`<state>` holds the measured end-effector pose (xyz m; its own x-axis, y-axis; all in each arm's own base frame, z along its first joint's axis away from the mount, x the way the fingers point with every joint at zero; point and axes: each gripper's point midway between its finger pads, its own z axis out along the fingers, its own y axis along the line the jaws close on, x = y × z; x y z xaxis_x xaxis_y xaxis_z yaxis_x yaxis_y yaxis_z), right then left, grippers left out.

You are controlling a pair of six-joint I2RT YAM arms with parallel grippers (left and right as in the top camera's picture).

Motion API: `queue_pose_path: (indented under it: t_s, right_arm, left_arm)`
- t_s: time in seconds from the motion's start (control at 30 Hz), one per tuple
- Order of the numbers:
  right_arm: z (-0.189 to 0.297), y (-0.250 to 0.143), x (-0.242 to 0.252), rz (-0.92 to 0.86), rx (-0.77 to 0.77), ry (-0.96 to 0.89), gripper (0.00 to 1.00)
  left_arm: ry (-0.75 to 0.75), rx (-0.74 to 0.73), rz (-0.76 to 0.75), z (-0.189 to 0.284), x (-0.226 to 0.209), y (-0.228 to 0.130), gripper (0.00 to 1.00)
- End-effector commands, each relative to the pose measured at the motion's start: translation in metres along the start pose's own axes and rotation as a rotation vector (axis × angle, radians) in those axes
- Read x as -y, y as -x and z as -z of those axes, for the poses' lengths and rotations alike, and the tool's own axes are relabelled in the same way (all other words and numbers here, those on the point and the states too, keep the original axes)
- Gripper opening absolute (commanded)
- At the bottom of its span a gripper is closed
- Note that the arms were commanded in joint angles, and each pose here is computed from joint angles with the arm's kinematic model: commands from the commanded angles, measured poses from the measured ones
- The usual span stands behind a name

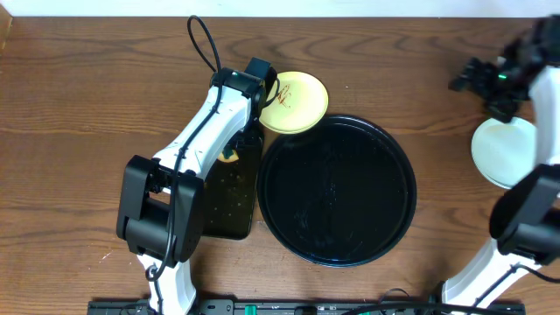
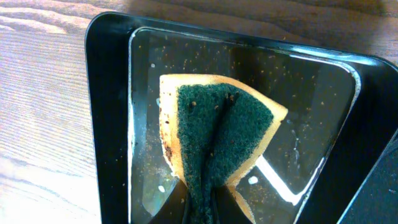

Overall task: Clean dirty plates on tray and stack at the side
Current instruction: 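Release the plate and move right gripper toward the yellow plate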

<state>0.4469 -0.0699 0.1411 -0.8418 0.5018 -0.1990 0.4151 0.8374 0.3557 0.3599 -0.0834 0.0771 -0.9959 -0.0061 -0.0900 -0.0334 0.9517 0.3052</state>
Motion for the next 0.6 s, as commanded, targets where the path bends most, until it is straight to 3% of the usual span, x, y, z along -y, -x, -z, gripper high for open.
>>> queue_pose_path:
  t_s: [0.0,0.17,0.3,0.57]
  right_arm:
    - [-0.018,-0.018,-0.054,0.118,-0.050,0.112,0.99]
    - [-0.034,-0.033,-0.117,0.246,-0.025,0.173,0.99]
    - [-0.049,-0.059,-0.178,0.370,-0.056,0.326,0.99]
    - [-0.089,-0.084,-0.209,0.321,-0.170,0.450,0.99]
  left_arm:
    - [0.005,-0.007,-0.012,-0.001,-0.003,-0.002,0.08]
    - [0.006,-0.008,-0.021,-0.001,-0.004,-0.003,0.08]
    - [0.006,-0.008,-0.027,-0.001,-0.004,-0.002,0.08]
    - [0.006,-0.009,-0.044,-0.001,-0.004,-0.003,0.08]
